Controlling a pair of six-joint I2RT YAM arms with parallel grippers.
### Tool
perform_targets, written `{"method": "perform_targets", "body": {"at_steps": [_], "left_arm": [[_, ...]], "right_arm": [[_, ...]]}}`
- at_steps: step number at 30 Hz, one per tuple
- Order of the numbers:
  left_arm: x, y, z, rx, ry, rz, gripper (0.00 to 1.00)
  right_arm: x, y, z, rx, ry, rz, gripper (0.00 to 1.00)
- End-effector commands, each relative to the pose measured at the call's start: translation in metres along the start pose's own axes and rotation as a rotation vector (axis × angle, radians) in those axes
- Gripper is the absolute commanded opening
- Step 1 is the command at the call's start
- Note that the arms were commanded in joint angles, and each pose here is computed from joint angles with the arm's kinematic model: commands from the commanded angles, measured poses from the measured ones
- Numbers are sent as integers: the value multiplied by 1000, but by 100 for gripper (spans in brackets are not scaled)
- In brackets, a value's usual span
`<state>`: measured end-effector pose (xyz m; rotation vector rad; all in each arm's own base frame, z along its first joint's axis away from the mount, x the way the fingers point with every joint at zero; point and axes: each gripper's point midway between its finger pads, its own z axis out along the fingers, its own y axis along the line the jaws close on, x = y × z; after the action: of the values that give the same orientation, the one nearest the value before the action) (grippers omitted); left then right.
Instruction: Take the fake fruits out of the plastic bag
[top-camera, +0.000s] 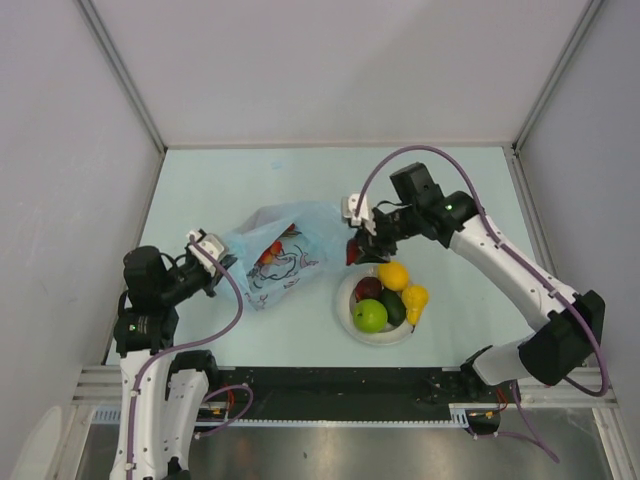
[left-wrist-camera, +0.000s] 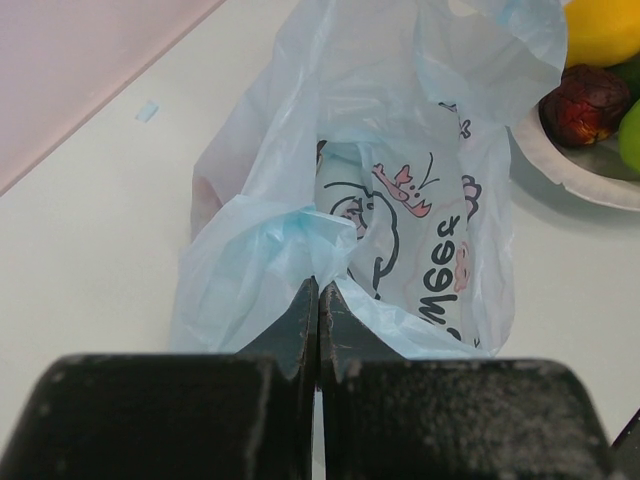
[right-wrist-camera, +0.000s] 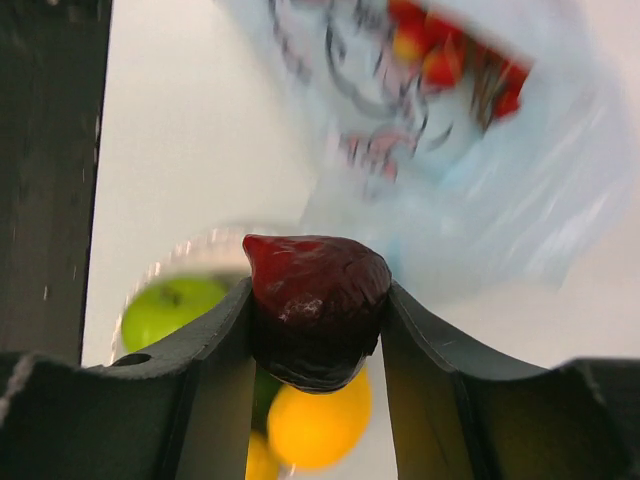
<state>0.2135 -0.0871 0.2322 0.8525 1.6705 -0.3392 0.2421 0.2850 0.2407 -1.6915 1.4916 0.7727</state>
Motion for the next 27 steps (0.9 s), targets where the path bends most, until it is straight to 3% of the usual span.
{"method": "perform_targets", "body": {"at_steps": [1, 8, 13, 18, 27], "left_arm": [[-11, 1, 2, 12, -40, 12, 0], [-5, -1, 2, 16, -24, -2, 0], [-5, 0, 4, 19, -25, -10, 0], [-8, 1, 5, 22, -26, -13, 0], [-7, 1, 4, 13, -23, -18, 1]], "right_arm": [[69, 30, -30, -82, 213, 0, 32], [117, 94, -41, -201, 350, -44, 29], [136, 121, -33, -179, 410, -132, 31], [144, 109, -29, -114, 444, -128, 32], [147, 62, -21, -26, 463, -266, 35]]}}
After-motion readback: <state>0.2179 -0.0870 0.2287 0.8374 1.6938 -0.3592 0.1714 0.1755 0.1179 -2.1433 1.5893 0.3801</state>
